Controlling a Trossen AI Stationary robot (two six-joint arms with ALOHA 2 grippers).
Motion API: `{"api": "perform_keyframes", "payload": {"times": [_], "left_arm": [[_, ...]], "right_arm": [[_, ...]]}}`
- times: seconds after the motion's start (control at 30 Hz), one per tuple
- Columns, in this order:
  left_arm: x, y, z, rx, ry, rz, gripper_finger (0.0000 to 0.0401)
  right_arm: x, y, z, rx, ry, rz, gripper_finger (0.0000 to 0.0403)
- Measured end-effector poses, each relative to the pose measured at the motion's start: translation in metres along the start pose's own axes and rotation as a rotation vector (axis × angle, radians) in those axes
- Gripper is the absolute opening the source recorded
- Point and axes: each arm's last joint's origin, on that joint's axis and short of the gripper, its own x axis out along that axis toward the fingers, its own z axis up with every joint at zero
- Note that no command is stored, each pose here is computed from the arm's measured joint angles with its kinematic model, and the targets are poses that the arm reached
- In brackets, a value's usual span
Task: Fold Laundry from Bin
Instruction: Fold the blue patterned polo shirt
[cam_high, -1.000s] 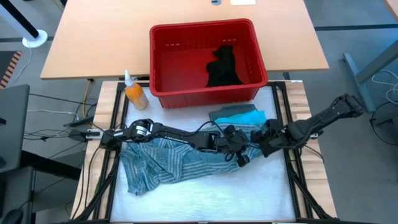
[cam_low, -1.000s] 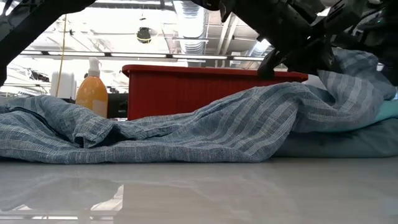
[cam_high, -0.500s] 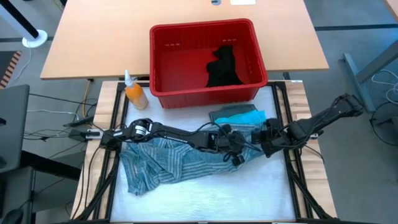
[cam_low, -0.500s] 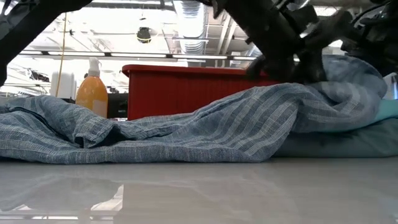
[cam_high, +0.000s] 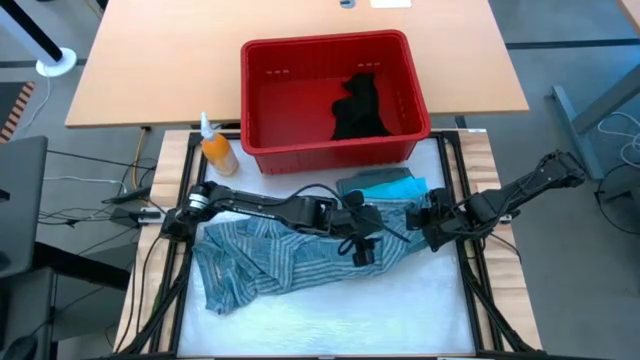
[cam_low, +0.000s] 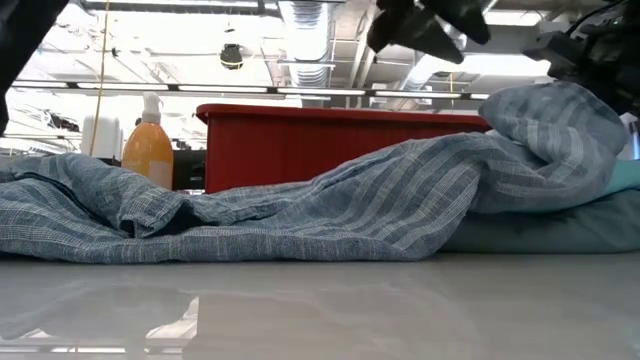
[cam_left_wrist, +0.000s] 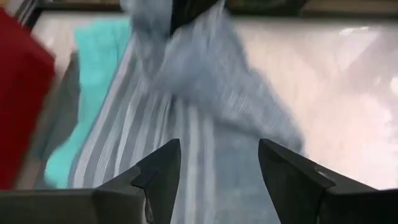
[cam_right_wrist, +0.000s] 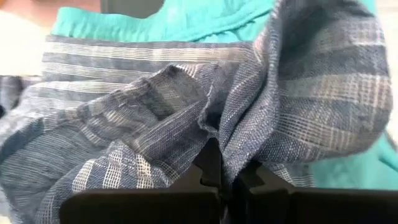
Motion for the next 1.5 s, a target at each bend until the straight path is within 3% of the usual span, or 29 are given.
{"api": "perform_keyframes", "payload": {"times": [0.2, 0.4, 0.57, 0.7, 0.93, 1.1, 1.3, 1.5], "left_arm": [[-0.020, 0.001, -0.043, -0.003, 0.036, 0.066, 0.0206], [-0.054, 0.008, -0.112, -0.209, -0.111, 0.098, 0.0205], [-0.045, 0.005, -0.185, -0.391, -0.110, 0.056, 0.0175], [-0.029, 0.008, -0.218, -0.508, -0.088, 0.065, 0.0138], [-0.005, 0.014, -0.214, -0.571, -0.058, 0.052, 0.0078], [-0.003, 0.025, -0.195, -0.534, -0.080, -0.007, 0.0049], [-0.070, 0.026, -0.160, -0.393, -0.217, -0.082, 0.0028], [-0.156, 0.033, -0.168, -0.339, -0.195, -0.050, 0.0022]], "right_arm": [[0.000, 0.002, -0.001, -0.004, 0.003, 0.023, 0.0022], [-0.001, 0.009, -0.002, 0.013, 0.002, 0.089, 0.0022], [-0.010, 0.028, 0.003, 0.023, 0.013, 0.213, 0.0022], [-0.025, 0.048, 0.012, 0.056, -0.027, 0.338, 0.0022], [-0.063, 0.088, 0.036, 0.095, -0.169, 0.606, 0.0022], [-0.078, 0.115, 0.045, 0.053, -0.235, 0.672, 0.0022], [-0.076, 0.143, 0.044, 0.013, -0.254, 0.649, 0.0022], [-0.065, 0.178, 0.033, 0.005, -0.259, 0.682, 0.0022]]}}
